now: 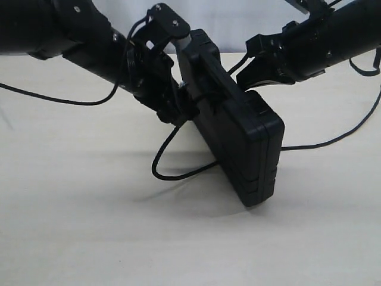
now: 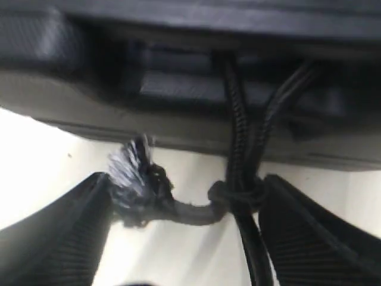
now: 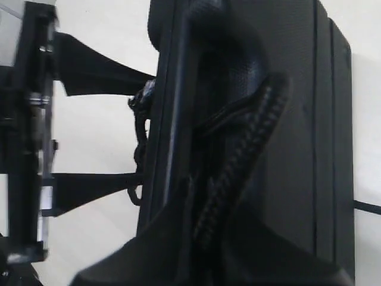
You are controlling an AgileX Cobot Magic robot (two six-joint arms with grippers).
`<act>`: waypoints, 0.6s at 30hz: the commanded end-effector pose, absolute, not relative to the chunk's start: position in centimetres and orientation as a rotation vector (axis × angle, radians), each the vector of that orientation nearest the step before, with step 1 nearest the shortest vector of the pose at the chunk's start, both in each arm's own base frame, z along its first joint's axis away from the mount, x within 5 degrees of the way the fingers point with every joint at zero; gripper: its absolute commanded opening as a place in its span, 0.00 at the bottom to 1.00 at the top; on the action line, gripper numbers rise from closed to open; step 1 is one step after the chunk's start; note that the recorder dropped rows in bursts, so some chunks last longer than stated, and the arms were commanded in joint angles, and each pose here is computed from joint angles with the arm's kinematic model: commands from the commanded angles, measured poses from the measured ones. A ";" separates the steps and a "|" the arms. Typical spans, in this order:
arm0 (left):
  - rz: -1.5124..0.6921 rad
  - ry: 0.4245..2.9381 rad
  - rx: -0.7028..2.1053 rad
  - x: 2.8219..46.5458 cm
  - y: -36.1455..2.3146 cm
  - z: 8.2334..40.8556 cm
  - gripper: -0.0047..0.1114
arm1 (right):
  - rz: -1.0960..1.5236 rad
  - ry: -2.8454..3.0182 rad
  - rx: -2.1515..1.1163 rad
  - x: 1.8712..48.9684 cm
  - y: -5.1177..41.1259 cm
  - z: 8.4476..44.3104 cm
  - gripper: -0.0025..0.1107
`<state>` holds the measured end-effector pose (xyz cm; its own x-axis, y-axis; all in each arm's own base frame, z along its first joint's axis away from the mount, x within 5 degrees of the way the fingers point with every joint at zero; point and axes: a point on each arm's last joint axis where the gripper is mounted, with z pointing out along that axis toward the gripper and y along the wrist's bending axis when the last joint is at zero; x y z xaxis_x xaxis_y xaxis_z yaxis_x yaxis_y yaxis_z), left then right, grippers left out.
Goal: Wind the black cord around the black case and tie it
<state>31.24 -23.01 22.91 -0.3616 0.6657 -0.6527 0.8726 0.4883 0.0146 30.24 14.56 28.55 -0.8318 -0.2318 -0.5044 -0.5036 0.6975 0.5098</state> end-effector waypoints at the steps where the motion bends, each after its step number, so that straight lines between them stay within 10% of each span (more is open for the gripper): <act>1: -0.452 2.207 1.289 31.8 -23.3 20.2 0.60 | 0.920 2.501 -0.571 30.1 14.6 28.8 0.06; 18: -0.389 2.207 1.346 32.3 -22.9 19.1 0.59 | 0.941 2.493 -0.608 29.1 17.0 28.8 0.06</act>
<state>32.01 -23.14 18.95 -0.3688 0.7411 -0.5610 0.8911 0.4536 0.0135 29.19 16.81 28.55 -0.8247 -0.2666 -0.4988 -0.5296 0.6733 0.5159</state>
